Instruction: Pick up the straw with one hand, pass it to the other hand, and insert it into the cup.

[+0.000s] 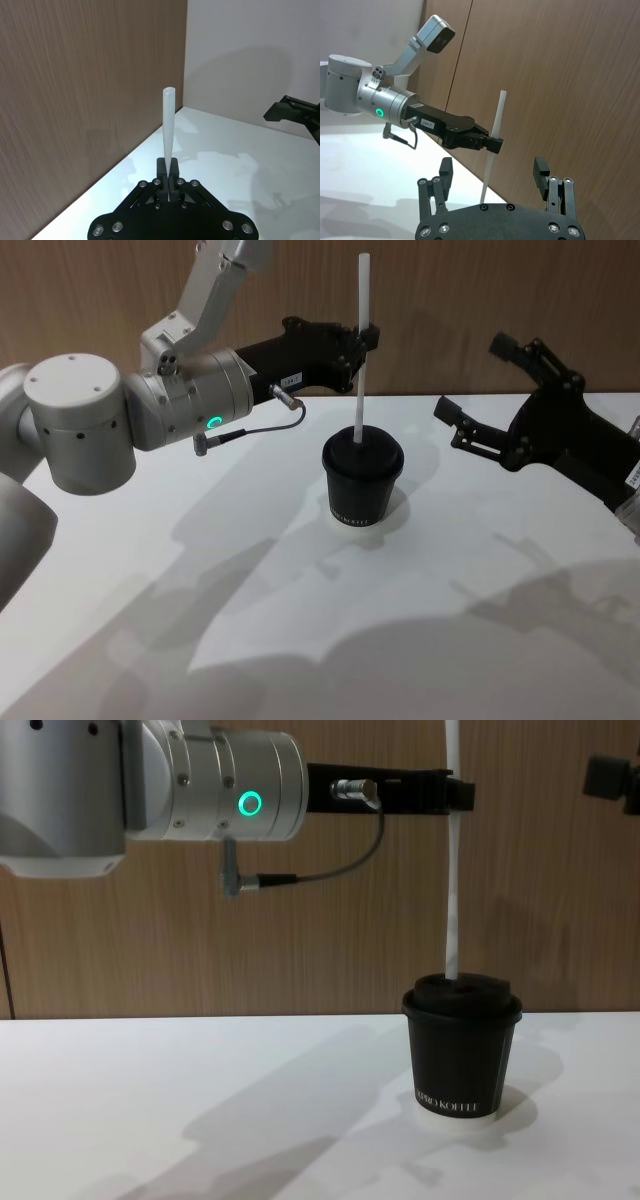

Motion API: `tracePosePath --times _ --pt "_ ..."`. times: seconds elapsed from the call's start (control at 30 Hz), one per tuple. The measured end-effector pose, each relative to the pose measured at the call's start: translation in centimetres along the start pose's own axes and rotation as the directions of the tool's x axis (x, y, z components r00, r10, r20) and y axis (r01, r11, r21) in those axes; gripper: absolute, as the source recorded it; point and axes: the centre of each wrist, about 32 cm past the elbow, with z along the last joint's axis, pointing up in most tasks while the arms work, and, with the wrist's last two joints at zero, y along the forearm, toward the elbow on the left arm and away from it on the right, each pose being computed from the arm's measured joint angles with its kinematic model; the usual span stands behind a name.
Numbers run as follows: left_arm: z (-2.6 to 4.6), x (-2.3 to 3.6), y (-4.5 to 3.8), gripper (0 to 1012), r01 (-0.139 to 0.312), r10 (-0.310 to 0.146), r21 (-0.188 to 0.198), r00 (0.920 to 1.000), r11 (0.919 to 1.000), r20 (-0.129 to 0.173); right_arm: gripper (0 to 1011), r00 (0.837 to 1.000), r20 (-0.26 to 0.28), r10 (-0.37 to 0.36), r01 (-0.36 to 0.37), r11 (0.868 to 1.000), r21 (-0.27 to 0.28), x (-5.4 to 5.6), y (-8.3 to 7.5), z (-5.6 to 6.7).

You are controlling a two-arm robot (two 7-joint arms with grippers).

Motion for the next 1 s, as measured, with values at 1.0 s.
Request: tracePosePath --times 1.0 --pt "0.58 0.27 0.16 11 0.009 -0.009 0.004 0.9999 1.0 0.015 1001 1.0 0.0 0.0 0.0 1.0 0.0 0.0 0.0 0.0"
